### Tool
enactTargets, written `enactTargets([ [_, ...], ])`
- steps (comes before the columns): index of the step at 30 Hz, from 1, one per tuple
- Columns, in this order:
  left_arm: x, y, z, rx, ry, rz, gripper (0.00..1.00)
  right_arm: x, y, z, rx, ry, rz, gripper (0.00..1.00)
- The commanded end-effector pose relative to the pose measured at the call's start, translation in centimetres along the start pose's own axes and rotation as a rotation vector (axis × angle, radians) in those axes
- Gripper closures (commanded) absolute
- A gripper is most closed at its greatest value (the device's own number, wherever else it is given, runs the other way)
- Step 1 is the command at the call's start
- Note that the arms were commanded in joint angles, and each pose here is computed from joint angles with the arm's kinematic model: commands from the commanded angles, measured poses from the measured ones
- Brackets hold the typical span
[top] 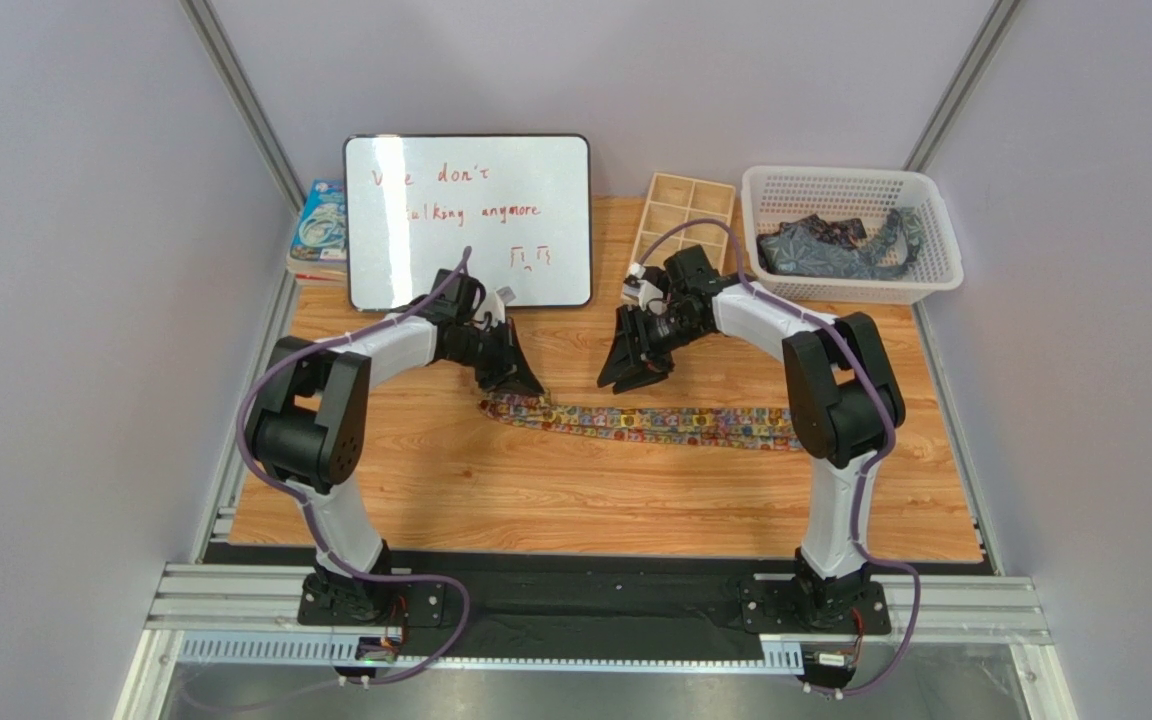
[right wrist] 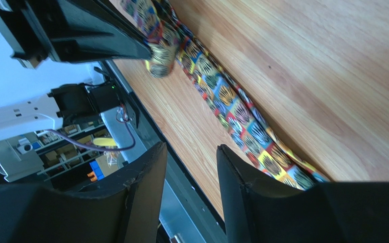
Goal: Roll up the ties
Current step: Roll the tie at the center of the board.
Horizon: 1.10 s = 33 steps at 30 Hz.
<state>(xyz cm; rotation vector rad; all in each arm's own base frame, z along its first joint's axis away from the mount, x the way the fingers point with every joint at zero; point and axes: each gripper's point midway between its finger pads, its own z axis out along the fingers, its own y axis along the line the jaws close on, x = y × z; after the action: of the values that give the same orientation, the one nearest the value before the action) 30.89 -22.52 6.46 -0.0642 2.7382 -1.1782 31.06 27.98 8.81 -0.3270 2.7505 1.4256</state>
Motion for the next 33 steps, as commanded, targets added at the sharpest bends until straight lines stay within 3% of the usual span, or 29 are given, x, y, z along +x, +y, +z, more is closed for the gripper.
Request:
enactTargets([
  [1, -1.7, -2.2, 0.9, 0.035, -0.054, -0.022, 1.0, -0.7, 1.7, 2.1, -0.065, -0.023, -0.005, 0.54],
  [7, -1.3, -2.3, 1.6, 0.027, -0.042, -0.049, 1.0, -0.6, 2.0, 4.5, -0.067, -0.031, 0.014, 0.59],
  [27, 0.0, -2.1, 2.4, 0.013, -0.012, -0.1, 1.0, 0.0, 2.0, 8.1, -0.008, -0.037, 0.004, 0.6],
  [33, 0.3, -2.3, 2.3, 0.019, -0.008, -0.102, 1.0, -0.1, 1.8, 8.0, 0.009, -0.049, -0.005, 0.77],
])
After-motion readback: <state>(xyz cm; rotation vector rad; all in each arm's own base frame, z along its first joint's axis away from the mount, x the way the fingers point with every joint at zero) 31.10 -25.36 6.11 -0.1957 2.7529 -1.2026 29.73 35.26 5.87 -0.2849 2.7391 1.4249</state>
